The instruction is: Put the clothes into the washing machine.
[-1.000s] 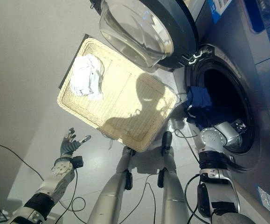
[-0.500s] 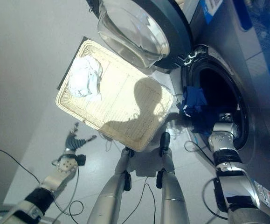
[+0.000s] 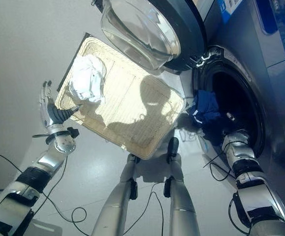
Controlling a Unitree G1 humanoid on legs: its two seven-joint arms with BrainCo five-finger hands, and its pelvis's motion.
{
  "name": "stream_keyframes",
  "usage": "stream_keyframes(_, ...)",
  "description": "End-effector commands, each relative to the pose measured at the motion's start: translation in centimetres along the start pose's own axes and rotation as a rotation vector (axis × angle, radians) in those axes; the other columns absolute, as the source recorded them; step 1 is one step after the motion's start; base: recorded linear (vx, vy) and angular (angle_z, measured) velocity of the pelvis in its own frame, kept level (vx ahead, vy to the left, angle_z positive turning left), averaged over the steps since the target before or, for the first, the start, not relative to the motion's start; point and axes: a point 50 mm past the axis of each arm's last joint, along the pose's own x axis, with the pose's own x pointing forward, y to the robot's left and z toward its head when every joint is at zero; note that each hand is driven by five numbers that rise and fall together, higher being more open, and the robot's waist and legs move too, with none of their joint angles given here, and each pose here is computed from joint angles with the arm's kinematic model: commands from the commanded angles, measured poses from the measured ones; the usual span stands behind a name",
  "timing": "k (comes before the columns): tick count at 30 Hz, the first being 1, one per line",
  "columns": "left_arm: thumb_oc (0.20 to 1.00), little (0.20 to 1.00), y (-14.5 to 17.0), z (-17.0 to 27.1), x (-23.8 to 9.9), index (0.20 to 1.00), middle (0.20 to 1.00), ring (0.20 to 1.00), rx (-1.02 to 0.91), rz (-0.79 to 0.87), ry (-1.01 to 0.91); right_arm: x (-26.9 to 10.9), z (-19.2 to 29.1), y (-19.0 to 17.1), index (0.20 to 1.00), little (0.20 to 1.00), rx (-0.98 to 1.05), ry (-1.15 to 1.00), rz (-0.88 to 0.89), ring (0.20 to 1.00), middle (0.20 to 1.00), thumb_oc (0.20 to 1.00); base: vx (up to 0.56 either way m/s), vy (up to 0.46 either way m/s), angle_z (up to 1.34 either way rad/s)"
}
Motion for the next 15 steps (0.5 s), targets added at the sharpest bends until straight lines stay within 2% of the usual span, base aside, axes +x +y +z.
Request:
stream_keyframes(1, 1.0, 1.0, 1.5, -1.1, 1.9, 1.0, 1.0, 1.0, 0.081, 0.072, 0.051, -0.6, -2.0, -0.5, 1.0, 1.0, -0.069, -0.008, 0.047, 1.0, 1.0, 1.0, 0.02, 0.09, -0.07)
stream_keyframes(8, 1.0, 1.0, 0.9, -2.4, 3.2, 1.0, 1.0, 1.0, 0.207, -0.033, 0.234, -2.0, -2.7, 1.6, 1.0, 1.0, -0.207, -0.06, 0.227, 1.0, 1.0, 1.0, 0.01, 0.084, -0.08)
stream_keyframes(10, 1.0, 1.0, 1.4, -2.7, 4.4, 1.0, 1.0, 1.0, 0.289, -0.051, 0.292, -2.1, -2.4, 1.9, 1.0, 1.0, -0.225, -0.094, 0.269, 1.0, 1.0, 1.0, 0.02, 0.15, -0.13)
stream_keyframes(15, 1.0, 1.0, 2.2, -2.5, 5.9, 1.0, 1.0, 1.0, 0.34, -0.049, 0.368, -2.7, -2.1, 2.7, 1.0, 1.0, -0.261, -0.141, 0.316, 1.0, 1.0, 1.0, 0.03, 0.107, -0.07)
